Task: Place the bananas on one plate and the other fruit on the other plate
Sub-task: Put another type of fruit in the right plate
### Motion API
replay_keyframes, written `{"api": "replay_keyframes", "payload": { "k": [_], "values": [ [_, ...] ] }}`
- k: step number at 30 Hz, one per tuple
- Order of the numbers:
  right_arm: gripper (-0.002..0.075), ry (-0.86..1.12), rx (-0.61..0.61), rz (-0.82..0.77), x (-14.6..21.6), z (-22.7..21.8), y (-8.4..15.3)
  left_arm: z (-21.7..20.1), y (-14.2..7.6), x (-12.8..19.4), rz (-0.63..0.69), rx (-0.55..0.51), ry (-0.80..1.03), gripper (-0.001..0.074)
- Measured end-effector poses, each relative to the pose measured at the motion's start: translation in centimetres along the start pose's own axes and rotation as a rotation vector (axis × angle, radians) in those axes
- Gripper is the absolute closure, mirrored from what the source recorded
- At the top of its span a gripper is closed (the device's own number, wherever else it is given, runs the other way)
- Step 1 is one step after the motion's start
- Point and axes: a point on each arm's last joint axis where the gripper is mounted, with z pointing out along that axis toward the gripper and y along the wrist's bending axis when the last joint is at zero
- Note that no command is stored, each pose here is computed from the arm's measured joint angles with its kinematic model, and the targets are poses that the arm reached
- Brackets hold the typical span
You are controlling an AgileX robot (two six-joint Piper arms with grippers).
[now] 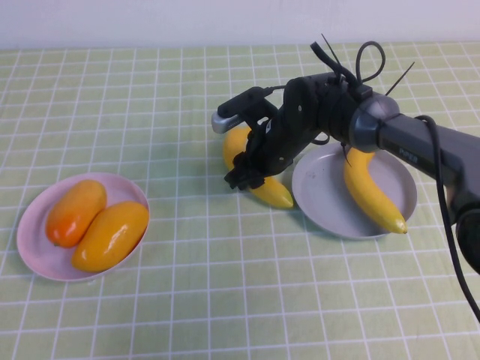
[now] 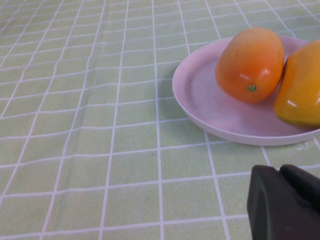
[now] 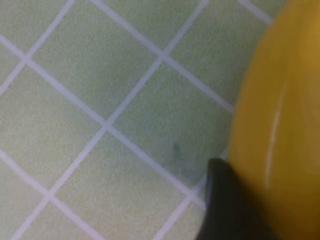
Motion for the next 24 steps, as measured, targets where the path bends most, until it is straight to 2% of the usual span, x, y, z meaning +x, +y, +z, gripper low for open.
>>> {"api": "replay_keyframes", "payload": {
  "k": [9,17,24],
  "values": [
    [0.0419,0.002,-0.006,0.001,-0.6,-0.9,0.1,0.0,0.0,0.0,0.0,0.0,0.0,0.0736],
    [0.0419,-0.055,0.002,0.018,-3.9,-9.0,0.5,0.0,0.0,0.0,0.0,0.0,0.0,0.0736],
    [0.0419,0.008,0.043,0.126,-3.0,-12.9,-2.5,0.0,0.0,0.0,0.0,0.0,0.0,0.0736]
  ]
}}
